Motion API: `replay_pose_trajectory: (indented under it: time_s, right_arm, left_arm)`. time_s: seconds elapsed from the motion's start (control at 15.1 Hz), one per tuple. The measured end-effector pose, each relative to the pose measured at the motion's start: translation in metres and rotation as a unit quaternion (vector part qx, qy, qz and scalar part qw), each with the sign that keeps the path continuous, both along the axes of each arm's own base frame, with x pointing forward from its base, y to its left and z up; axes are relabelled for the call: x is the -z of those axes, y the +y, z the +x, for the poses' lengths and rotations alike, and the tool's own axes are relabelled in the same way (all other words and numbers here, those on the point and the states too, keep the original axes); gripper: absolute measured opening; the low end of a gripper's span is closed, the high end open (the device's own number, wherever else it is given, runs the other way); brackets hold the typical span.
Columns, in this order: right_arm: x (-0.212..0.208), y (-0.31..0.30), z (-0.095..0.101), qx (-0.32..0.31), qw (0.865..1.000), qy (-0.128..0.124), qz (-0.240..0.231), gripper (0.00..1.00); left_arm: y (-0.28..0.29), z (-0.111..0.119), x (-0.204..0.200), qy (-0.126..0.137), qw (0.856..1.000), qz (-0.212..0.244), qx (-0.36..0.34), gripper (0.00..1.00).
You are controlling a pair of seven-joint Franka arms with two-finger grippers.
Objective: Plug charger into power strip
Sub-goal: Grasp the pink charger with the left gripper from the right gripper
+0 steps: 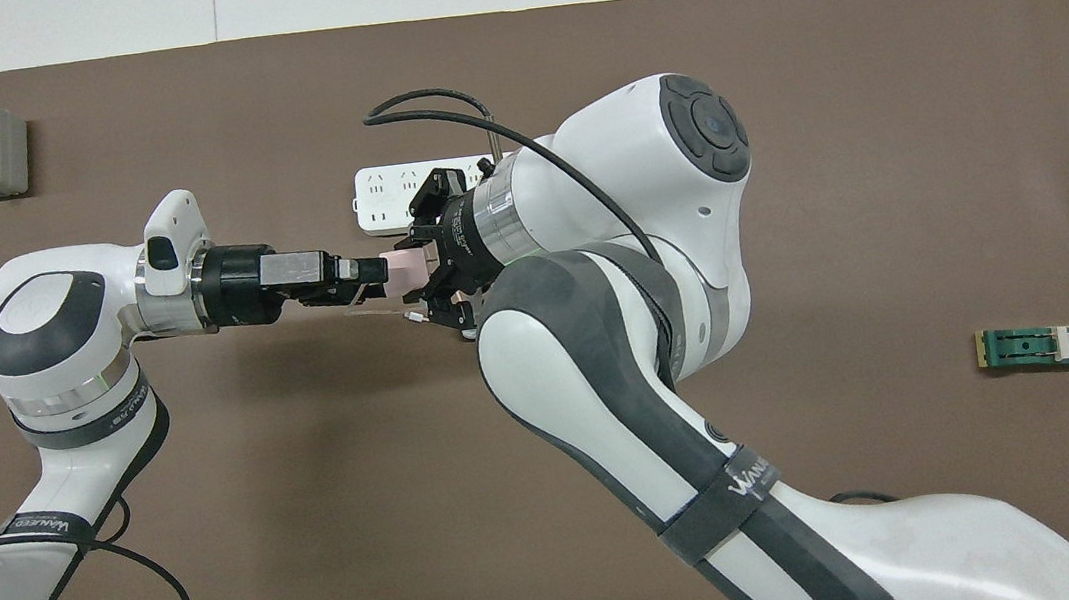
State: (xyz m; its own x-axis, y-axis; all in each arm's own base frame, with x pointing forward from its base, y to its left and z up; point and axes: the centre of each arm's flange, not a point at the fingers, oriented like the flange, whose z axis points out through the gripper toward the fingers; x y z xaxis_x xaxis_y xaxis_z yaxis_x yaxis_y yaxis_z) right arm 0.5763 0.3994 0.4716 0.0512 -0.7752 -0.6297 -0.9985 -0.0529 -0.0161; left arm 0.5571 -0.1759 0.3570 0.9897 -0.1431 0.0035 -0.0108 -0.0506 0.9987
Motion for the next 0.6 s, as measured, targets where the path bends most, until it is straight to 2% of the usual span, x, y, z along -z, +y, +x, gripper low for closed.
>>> replay_pose_trajectory:
  time_s: [0.27, 0.46, 0.53, 0.6]
  right_arm:
    - [-0.0005, -0.0011, 0.0010, 0.005, 1.000, 0.005, 0.007, 0.47]
    - [-0.0005, -0.0023, 0.0019, 0.006, 1.000, 0.004, 0.007, 0.47]
    - [-0.0005, -0.0023, 0.0019, 0.006, 1.000, 0.004, 0.007, 0.47]
    - [-0.0005, -0.0023, 0.0019, 0.006, 1.000, 0.004, 0.007, 0.47]
  left_arm:
    - [-0.0004, 0.0006, -0.0007, 0.000, 1.000, -0.003, -0.003, 0.96]
    - [-0.0007, 0.0004, -0.0011, 0.000, 1.000, -0.004, -0.002, 0.68]
    - [-0.0008, 0.0002, -0.0013, 0.001, 1.000, -0.005, -0.002, 0.68]
    - [-0.0011, -0.0002, -0.0018, 0.001, 1.000, -0.006, 0.000, 0.62]
